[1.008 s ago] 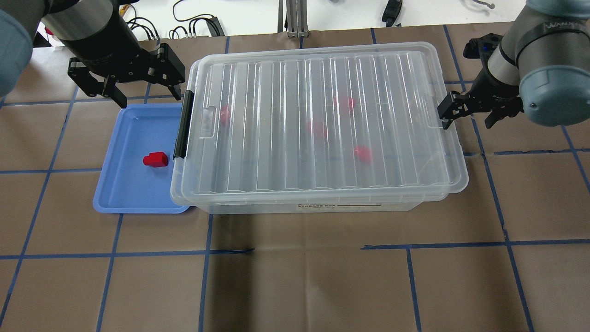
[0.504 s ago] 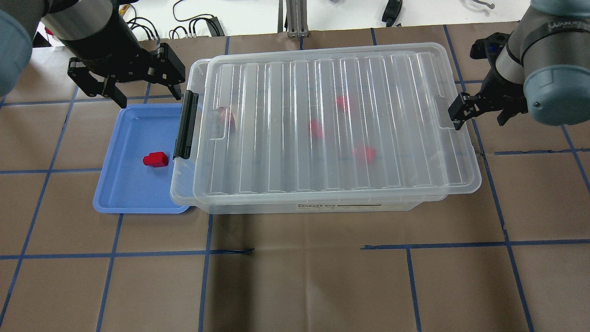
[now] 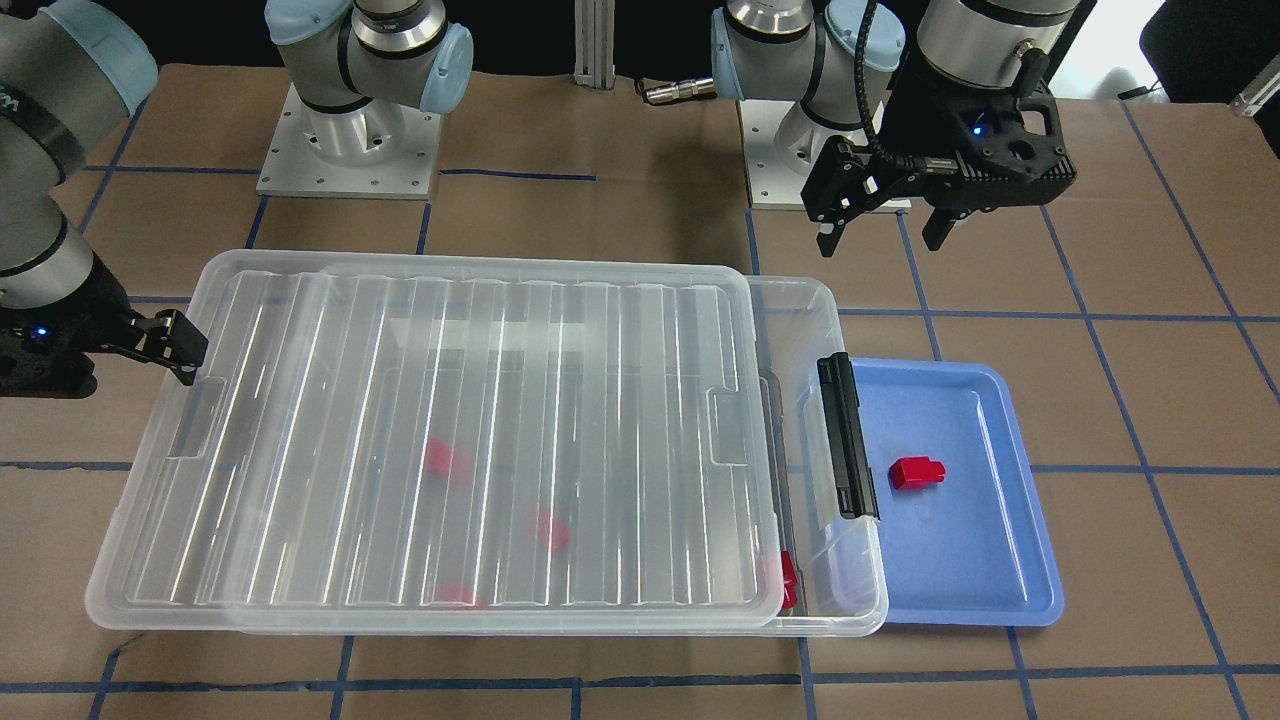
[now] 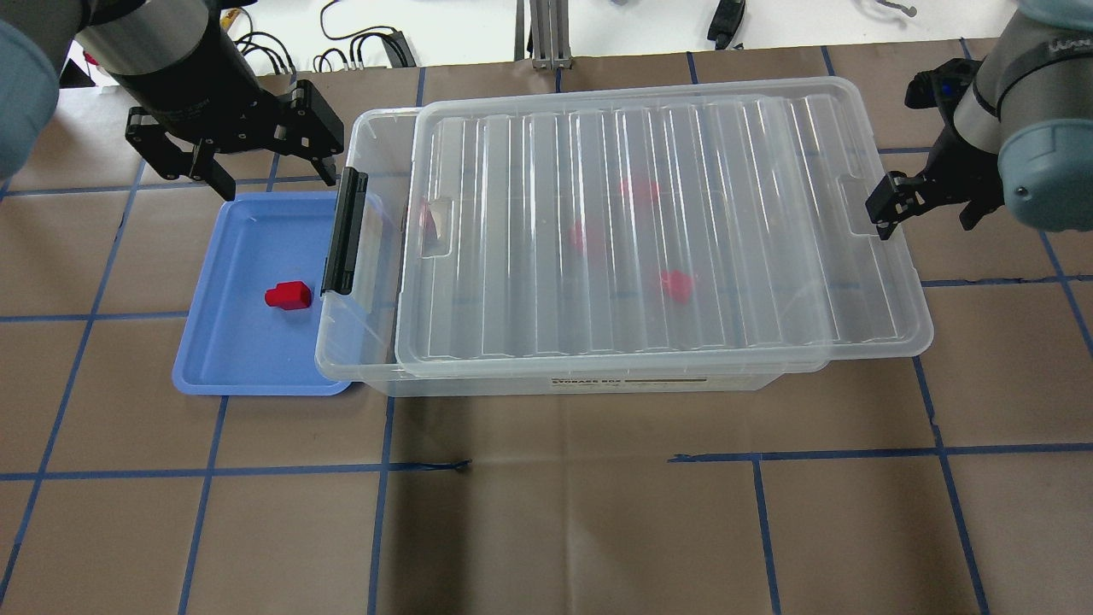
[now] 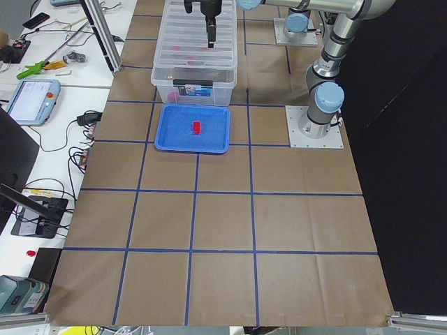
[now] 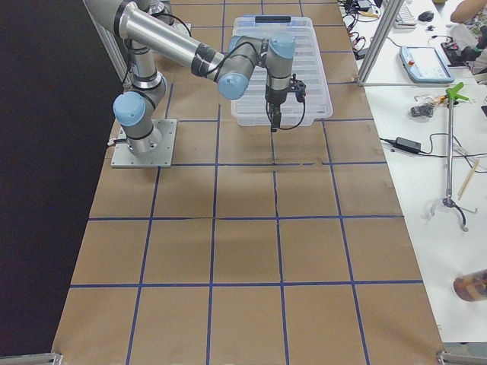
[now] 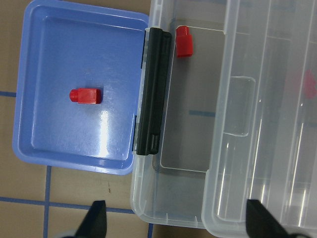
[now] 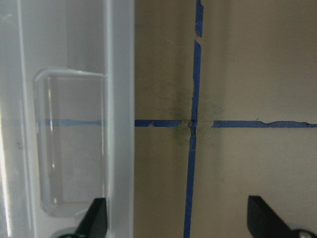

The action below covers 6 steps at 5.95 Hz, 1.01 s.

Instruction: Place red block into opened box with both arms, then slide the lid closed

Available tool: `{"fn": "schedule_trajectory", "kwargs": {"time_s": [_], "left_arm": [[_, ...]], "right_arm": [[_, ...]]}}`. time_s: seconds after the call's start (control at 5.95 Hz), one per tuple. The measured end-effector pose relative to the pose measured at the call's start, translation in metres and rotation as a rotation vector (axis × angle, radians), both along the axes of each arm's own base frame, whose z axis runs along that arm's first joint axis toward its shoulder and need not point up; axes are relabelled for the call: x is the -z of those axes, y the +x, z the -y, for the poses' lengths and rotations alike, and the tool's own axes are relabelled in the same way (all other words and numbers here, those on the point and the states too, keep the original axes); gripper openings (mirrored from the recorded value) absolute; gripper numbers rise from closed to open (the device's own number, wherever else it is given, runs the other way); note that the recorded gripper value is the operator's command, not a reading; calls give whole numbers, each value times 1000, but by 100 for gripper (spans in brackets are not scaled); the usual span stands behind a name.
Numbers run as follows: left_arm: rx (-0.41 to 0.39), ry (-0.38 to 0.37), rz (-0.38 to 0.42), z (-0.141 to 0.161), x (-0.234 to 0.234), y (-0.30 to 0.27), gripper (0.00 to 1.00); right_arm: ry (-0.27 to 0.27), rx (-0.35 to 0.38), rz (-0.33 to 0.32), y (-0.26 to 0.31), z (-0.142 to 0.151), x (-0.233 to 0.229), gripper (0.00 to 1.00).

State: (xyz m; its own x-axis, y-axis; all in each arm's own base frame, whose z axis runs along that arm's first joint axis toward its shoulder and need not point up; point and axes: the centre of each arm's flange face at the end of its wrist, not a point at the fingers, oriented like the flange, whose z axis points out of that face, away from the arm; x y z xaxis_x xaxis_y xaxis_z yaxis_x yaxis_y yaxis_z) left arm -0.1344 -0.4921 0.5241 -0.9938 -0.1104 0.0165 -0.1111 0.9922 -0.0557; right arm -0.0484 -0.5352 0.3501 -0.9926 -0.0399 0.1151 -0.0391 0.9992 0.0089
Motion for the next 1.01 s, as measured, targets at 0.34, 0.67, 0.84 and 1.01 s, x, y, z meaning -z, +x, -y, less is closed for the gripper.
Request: {"fn": "schedule_trajectory", "kwargs": {"time_s": [0.34,0.67,0.84,1.01], "left_arm": [[16,-4,-1,-1,-2,0,98],[148,-23,11,0,-12,8,98],[246,-15,21,1,-10,15,98],[343,2,24,5,-2,27,98]], "right_arm": [[9,-26,0,-37,-4,0,100],[9,-38,-2,-70,-10,-2,100],[8,-41,-4,-88,-13,-3,100],[7,-42,-6,-100,-16,-3,100]]}}
